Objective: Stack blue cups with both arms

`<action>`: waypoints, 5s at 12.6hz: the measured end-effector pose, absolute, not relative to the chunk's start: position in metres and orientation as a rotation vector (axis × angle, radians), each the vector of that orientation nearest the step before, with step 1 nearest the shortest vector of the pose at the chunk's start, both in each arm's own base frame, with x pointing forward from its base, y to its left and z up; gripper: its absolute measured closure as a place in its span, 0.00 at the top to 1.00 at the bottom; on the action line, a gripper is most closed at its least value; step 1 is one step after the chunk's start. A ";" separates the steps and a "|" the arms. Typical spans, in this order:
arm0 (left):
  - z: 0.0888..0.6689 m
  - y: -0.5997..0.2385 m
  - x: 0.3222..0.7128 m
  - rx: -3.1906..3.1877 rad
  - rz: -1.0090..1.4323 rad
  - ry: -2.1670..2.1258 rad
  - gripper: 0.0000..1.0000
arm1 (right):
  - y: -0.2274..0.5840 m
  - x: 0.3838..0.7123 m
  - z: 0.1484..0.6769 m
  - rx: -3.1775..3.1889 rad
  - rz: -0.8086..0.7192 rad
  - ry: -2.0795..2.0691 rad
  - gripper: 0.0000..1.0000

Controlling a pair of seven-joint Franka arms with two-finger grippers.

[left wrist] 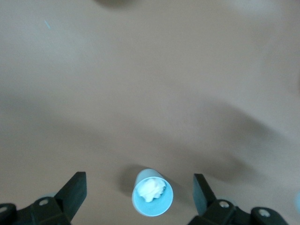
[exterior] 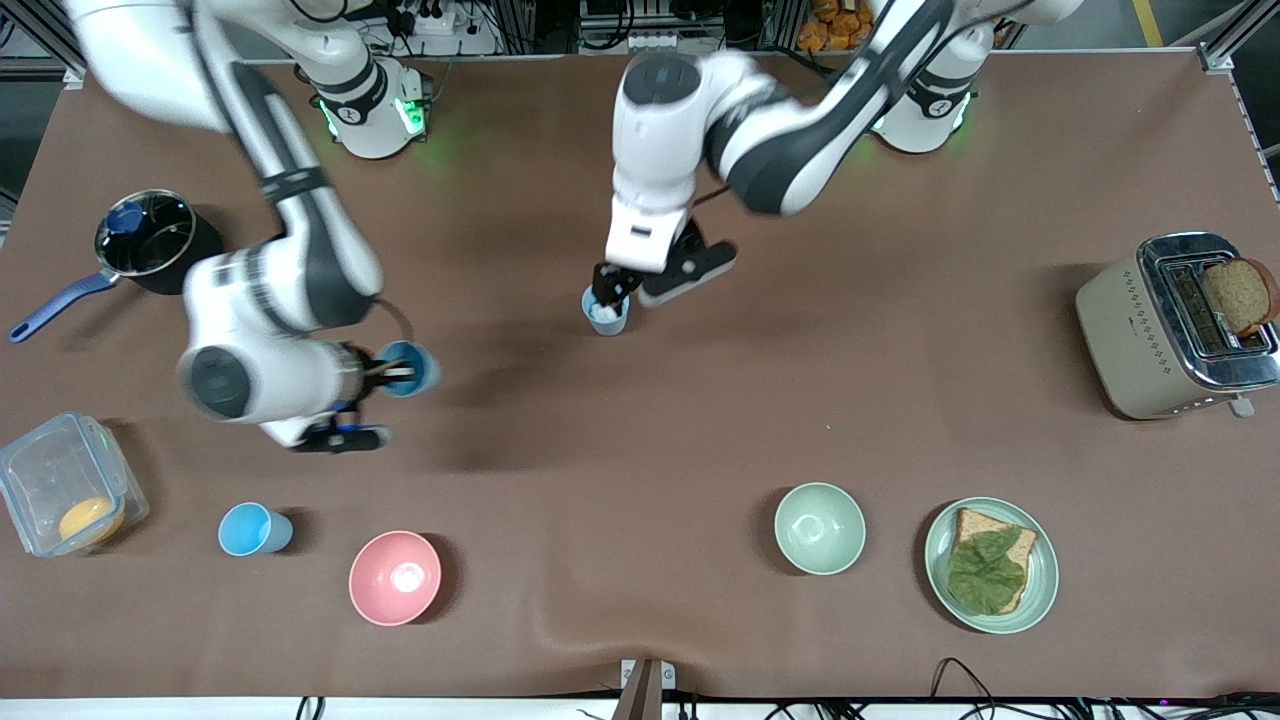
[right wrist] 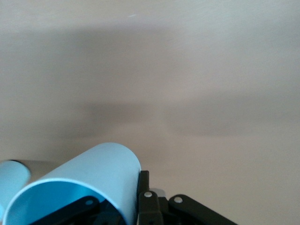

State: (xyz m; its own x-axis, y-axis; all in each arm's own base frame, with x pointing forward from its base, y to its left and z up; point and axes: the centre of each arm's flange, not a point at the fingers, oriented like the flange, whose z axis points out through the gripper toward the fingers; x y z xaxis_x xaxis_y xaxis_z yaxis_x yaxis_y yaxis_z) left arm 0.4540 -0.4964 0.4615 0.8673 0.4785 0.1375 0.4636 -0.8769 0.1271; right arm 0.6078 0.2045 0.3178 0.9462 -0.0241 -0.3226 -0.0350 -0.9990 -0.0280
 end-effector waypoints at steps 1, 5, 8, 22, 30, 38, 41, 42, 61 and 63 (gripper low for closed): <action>0.491 -0.478 0.460 2.971 0.284 0.701 1.00 | 0.231 0.599 0.317 -3.075 0.504 0.093 0.04; 0.563 -0.352 0.508 3.096 0.240 0.514 1.00 | 0.282 0.579 0.321 -3.018 0.533 0.261 0.04; 0.589 -0.257 0.536 3.154 0.172 0.387 1.00 | 0.341 0.549 0.321 -3.034 0.530 0.364 0.04; 0.606 -0.153 0.552 3.242 0.089 0.067 1.00 | 0.421 0.453 0.297 -3.014 0.380 0.444 0.04; 0.597 -0.154 0.550 3.251 0.046 0.058 1.00 | 0.428 0.441 0.280 -3.036 0.409 0.420 0.04; 0.584 -0.137 0.549 3.272 -0.084 0.073 1.00 | 0.427 0.453 0.276 -3.029 0.389 0.439 0.04; 0.583 -0.128 0.549 3.275 -0.113 0.099 1.00 | 0.427 0.455 0.279 -3.028 0.390 0.440 0.33; 0.583 -0.126 0.548 3.276 -0.121 0.103 1.00 | 0.427 0.458 0.283 -3.030 0.398 0.443 0.48; 0.588 -0.116 0.551 3.256 -0.118 0.107 1.00 | 0.030 0.548 0.603 -3.135 0.130 -0.109 1.00; 0.597 -0.116 0.552 3.247 -0.091 0.110 1.00 | 0.026 0.539 0.615 -3.136 0.119 -0.172 1.00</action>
